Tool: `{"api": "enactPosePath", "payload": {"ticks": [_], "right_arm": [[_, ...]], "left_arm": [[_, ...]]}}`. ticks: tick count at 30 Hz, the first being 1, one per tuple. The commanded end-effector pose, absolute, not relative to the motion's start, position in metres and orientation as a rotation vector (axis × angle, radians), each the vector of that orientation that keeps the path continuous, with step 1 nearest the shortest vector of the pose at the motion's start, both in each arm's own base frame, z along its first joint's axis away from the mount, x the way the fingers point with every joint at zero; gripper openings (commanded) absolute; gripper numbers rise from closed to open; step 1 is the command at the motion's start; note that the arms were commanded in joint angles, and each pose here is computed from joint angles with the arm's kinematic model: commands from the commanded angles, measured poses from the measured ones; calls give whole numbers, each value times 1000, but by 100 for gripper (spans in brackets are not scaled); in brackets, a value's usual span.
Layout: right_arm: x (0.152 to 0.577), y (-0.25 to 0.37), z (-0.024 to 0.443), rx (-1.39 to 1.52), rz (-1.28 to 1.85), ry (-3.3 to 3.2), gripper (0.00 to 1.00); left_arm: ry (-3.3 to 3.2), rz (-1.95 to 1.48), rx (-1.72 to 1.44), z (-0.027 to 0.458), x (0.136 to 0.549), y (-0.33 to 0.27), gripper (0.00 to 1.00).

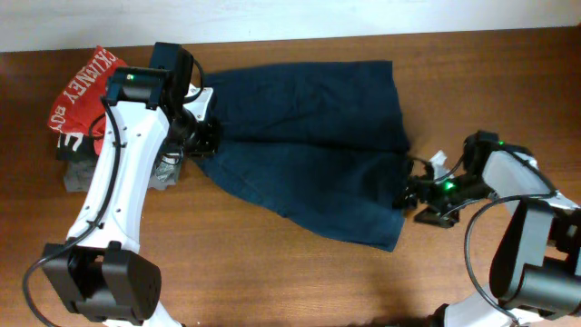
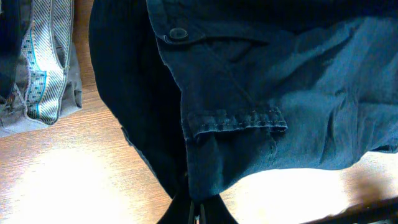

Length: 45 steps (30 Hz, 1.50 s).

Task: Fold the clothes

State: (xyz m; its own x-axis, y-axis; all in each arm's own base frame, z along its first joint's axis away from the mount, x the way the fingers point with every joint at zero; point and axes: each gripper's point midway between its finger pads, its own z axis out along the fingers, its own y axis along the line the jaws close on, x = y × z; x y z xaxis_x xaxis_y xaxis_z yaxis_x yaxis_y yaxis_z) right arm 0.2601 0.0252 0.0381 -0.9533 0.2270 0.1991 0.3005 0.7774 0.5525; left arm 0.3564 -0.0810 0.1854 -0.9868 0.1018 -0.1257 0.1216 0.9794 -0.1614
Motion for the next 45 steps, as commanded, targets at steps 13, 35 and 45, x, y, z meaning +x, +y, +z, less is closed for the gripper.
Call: {"api": "enactPosePath", "payload": {"ticks": [13, 35, 45], "right_arm": [[196, 91, 10, -293, -771, -2670, 37], [188, 64, 41, -406, -568, -2698, 60], [183, 84, 6, -638, -723, -2642, 77]], "left_arm": [[3002, -272, 149, 187, 358, -80, 4], [3024, -271, 149, 186, 353, -79, 1], [2995, -273, 151, 187, 359, -80, 2]]}}
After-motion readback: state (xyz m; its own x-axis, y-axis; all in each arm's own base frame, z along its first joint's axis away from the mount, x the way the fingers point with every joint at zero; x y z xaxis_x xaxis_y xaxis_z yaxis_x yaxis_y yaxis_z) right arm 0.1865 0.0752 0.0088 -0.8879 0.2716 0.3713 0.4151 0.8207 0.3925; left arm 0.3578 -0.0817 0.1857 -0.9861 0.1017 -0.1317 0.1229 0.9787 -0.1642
